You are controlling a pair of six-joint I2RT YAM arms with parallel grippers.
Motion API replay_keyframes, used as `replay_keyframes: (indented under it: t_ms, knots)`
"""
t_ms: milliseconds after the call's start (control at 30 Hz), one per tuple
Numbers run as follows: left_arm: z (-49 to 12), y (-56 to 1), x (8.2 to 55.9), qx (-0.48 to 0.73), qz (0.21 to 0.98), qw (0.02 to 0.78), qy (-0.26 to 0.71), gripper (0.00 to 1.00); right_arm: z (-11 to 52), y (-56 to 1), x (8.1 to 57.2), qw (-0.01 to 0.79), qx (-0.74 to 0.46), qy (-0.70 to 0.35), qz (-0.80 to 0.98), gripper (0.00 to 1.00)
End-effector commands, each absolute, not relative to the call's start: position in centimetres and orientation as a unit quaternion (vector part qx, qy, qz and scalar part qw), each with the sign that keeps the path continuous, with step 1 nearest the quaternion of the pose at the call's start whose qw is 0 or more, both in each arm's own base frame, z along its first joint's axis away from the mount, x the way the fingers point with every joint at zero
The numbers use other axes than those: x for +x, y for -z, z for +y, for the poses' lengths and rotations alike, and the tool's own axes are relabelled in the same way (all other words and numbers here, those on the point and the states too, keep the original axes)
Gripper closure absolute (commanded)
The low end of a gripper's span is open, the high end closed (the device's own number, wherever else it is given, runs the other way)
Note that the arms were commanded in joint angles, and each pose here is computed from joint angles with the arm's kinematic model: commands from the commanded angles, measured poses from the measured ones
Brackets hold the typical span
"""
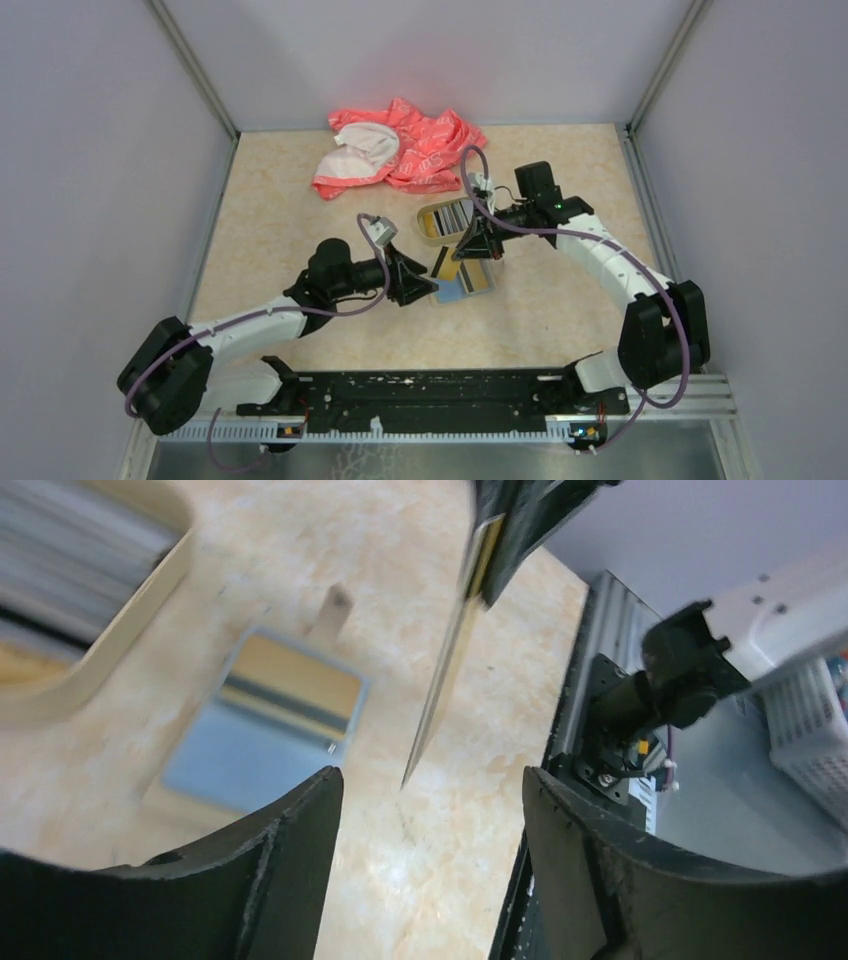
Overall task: Put the credit cards into the card holder
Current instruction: Insert the credit card into the card holder.
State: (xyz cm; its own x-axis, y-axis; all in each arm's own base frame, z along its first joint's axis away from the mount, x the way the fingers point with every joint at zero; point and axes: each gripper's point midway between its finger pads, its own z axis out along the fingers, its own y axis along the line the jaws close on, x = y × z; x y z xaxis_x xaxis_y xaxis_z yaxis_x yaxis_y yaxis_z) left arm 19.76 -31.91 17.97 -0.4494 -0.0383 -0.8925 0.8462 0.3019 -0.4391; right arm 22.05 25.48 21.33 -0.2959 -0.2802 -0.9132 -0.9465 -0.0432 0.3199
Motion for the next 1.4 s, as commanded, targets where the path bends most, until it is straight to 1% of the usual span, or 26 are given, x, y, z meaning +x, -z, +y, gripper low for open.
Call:
replay_keyframes:
  t_ms: [0, 67, 133, 200, 267, 333, 400, 467, 567, 667, 733, 800, 967, 1100, 1233, 1367]
  knots:
    - [-28.3, -16.4, 22.7, 0.14, 0.735, 0.46, 0.479, 0.21, 24.5, -19.9, 25.5, 0.322, -0.483, -0.469, 0.665, 1.0]
    - [-27.6, -15.4, 22.9, 0.092, 0.748, 0.447, 0.482, 0.14, 24.2, -18.7, 26.4, 0.308, -0.471, -0.457, 0.689, 1.0]
    - [-27.7, -14.1, 22.9, 0.065, 0.764, 0.42, 0.486, 0.11, 23.8, -17.6, 27.0, 0.297, -0.462, -0.444, 0.708, 1.0]
    - [-28.2, -12.7, 22.7, 0.053, 0.781, 0.388, 0.486, 0.12, 23.2, -16.6, 28.0, 0.293, -0.449, -0.419, 0.732, 1.0]
    - [-28.7, -11.4, 22.6, 0.048, 0.796, 0.36, 0.485, 0.16, 22.5, -15.6, 28.9, 0.286, -0.431, -0.405, 0.754, 1.0]
    - [-29.4, -11.1, 22.7, 0.041, 0.796, 0.347, 0.494, 0.28, 21.8, -14.9, 29.5, 0.273, -0.413, -0.4, 0.772, 1.0]
    - [-30.4, -10.6, 23.0, 0.037, 0.805, 0.339, 0.486, 0.35, 21.2, -13.8, 29.8, 0.251, -0.397, -0.396, 0.789, 1.0]
    - [-31.6, -10.0, 23.1, 0.046, 0.817, 0.334, 0.468, 0.39, 20.7, -12.9, 30.2, 0.233, -0.39, -0.393, 0.799, 1.0]
    - [-32.8, -9.5, 23.5, 0.055, 0.824, 0.34, 0.45, 0.47, 20.4, -11.6, 30.5, 0.217, -0.381, -0.387, 0.811, 1.0]
    - [-33.1, -9.7, 24.1, 0.052, 0.818, 0.355, 0.449, 0.6, 20.2, -10.5, 30.8, 0.213, -0.361, -0.377, 0.826, 1.0]
    - [-33.6, -9.7, 24.4, 0.053, 0.817, 0.356, 0.45, 0.63, 20.0, -9.8, 31.0, 0.209, -0.35, -0.372, 0.834, 1.0]
    - [-34.3, -9.3, 24.7, 0.059, 0.822, 0.344, 0.449, 0.64, 20.0, -9.3, 31.0, 0.201, -0.339, -0.373, 0.84, 1.0]
    - [-35.5, -7.0, 25.4, 0.051, 0.846, 0.312, 0.429, 0.7, 20.0, -8.4, 31.1, 0.192, -0.322, -0.373, 0.849, 1.0]
    - [-35.1, -5.9, 26.1, 0.026, 0.864, 0.308, 0.398, 0.8, 20.0, -8.0, 30.9, 0.183, -0.314, -0.377, 0.852, 1.0]
    - [-34.8, -5.0, 26.1, 0.019, 0.878, 0.301, 0.371, 0.87, 20.1, -7.5, 30.7, 0.173, -0.31, -0.383, 0.853, 1.0]
    - [-34.6, -3.9, 26.0, 0.014, 0.892, 0.286, 0.35, 0.92, 20.1, -7.3, 30.6, 0.171, -0.308, -0.382, 0.854, 1.0]
